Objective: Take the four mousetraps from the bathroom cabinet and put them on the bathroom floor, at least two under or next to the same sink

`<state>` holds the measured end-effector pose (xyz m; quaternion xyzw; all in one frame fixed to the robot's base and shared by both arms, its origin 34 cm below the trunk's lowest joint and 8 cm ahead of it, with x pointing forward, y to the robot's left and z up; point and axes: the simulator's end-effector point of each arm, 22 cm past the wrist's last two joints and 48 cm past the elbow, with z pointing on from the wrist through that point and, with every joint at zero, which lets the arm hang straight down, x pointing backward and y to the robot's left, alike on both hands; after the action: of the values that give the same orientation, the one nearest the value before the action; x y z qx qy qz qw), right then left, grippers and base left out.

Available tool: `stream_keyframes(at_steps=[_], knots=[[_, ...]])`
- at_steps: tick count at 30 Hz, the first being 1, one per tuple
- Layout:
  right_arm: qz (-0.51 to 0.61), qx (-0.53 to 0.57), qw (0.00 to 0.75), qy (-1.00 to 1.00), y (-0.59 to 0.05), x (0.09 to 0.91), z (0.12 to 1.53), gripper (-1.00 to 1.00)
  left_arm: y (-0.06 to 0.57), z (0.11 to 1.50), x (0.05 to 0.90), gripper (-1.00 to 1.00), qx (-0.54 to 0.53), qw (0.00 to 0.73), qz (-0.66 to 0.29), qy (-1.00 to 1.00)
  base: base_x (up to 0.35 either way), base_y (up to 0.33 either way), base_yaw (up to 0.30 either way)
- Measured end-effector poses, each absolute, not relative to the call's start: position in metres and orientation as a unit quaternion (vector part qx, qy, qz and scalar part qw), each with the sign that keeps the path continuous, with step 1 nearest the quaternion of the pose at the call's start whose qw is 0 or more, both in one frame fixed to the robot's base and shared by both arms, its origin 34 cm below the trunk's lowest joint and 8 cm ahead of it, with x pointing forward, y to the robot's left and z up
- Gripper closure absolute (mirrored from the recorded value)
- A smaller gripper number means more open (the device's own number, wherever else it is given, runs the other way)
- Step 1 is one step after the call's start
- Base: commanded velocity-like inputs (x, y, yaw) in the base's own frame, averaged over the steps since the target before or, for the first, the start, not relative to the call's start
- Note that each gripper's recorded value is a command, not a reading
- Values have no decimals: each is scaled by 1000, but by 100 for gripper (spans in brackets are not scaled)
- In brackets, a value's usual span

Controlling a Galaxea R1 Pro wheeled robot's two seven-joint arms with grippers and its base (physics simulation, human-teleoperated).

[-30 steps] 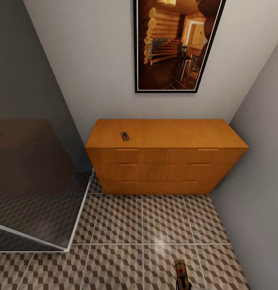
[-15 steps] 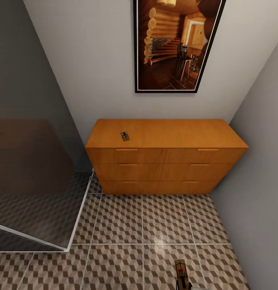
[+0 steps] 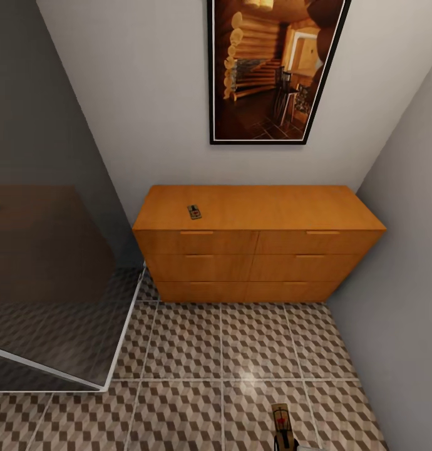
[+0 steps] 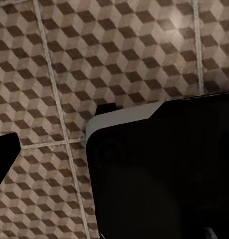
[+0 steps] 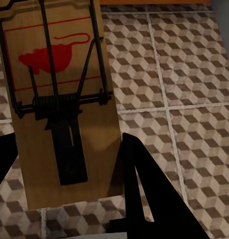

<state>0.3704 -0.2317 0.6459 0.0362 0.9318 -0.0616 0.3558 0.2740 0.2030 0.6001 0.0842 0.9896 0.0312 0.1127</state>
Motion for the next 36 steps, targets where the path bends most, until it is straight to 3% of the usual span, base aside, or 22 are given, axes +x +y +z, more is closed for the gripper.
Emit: stream_keyframes(at_steps=[2,6,19,26,36], knots=[[-61,36,356,932,-231,370,646,100,193,607,309,-100,87,93,29,991,0,0,0],[-61,36,356,932,-232,370,646,100,178,629,372,-100,83,134,21,987,0,0,0],[-61,35,356,932,-231,371,646,100,141,691,457,-100,78,161,-1,984,0,0,0],[-61,34,357,932,-231,371,646,100,115,761,539,-100,60,240,-25,969,0,0,0],[-61,34,357,932,-231,371,646,100,114,820,611,-100,65,282,-23,957,0,0,0]])
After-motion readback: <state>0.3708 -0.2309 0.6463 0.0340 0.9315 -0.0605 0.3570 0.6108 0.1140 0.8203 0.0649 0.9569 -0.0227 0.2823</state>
